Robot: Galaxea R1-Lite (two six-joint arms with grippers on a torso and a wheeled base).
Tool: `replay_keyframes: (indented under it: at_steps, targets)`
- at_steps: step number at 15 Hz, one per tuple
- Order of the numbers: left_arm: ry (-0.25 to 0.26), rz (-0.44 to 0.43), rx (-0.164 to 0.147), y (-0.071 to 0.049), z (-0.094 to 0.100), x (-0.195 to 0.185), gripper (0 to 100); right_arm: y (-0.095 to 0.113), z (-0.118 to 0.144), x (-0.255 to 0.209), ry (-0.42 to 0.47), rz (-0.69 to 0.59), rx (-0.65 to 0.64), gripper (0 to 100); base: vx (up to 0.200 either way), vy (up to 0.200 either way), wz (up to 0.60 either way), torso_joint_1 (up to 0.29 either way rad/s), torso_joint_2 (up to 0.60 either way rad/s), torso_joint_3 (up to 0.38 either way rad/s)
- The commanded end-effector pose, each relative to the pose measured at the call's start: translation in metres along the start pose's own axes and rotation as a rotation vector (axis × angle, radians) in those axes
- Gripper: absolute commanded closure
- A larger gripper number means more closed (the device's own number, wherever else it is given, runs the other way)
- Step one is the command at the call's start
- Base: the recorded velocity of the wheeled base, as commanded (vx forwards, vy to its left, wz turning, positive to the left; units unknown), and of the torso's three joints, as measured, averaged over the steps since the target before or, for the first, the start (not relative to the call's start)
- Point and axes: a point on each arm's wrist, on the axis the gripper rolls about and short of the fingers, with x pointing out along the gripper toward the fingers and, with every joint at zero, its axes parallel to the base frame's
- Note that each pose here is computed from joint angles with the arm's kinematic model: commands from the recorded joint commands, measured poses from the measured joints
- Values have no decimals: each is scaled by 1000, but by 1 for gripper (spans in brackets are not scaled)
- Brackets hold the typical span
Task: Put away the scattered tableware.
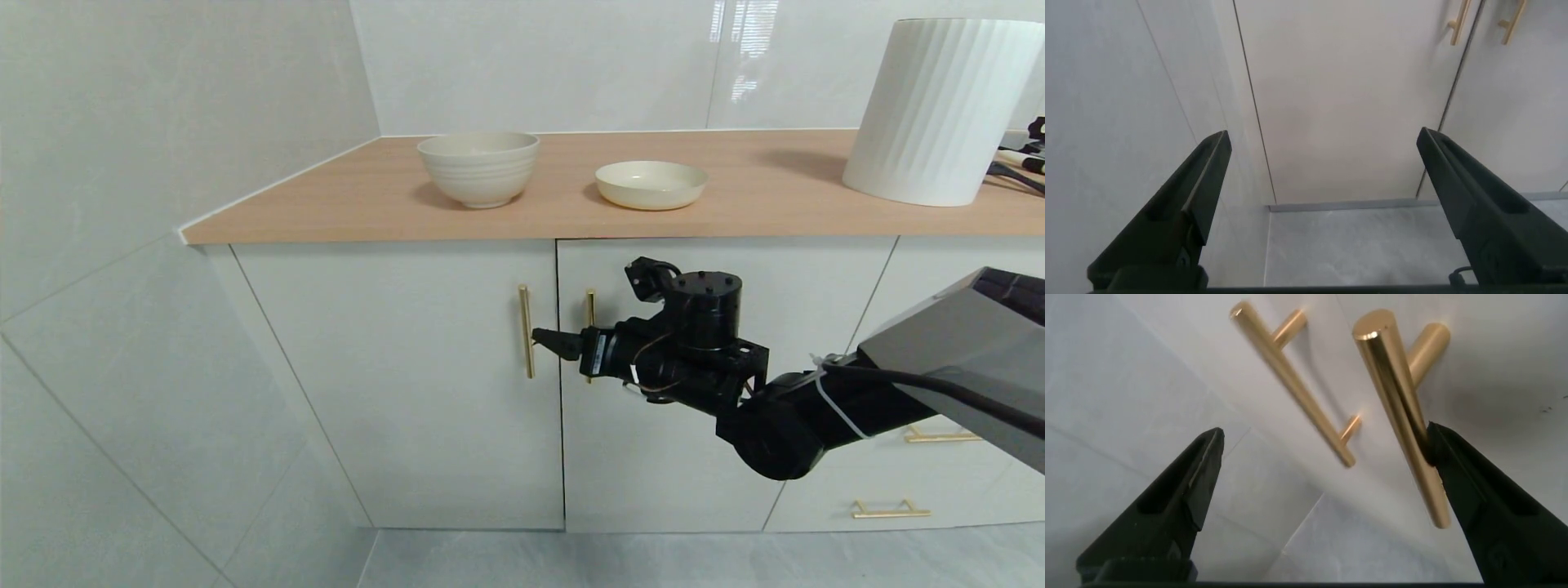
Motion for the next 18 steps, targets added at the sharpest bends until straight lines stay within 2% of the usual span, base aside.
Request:
replay_keyframes:
  at_steps: [1,5,7,8,14,16,17,18]
  targets:
    - [-1,0,0,0,0,0,0,10,2,-7,11,31,-1,0,0,0,0,0,0,0]
    - [-1,0,0,0,0,0,0,13,0,-19,44,57,2,0,0,0,0,0,0,0]
    - [-1,0,0,0,0,0,0,18,-3,-37,116,160,12,0,0,0,0,0,0,0]
    - [-1,0,0,0,0,0,0,20,-1,-43,126,181,11,0,0,0,0,0,0,0]
    - [-1,0,0,0,0,0,0,25,-3,-70,160,199,18,0,0,0,0,0,0,0]
    - [1,0,6,0,0,0,0,29,-1,-83,178,241,20,0,0,0,0,0,0,0]
    - [1,-3,24,0,0,0,0,33,0,-99,203,296,21,0,0,0,0,0,0,0]
    - [1,-1,11,0,0,0,0,36,3,-109,209,332,20,0,0,0,0,0,0,0]
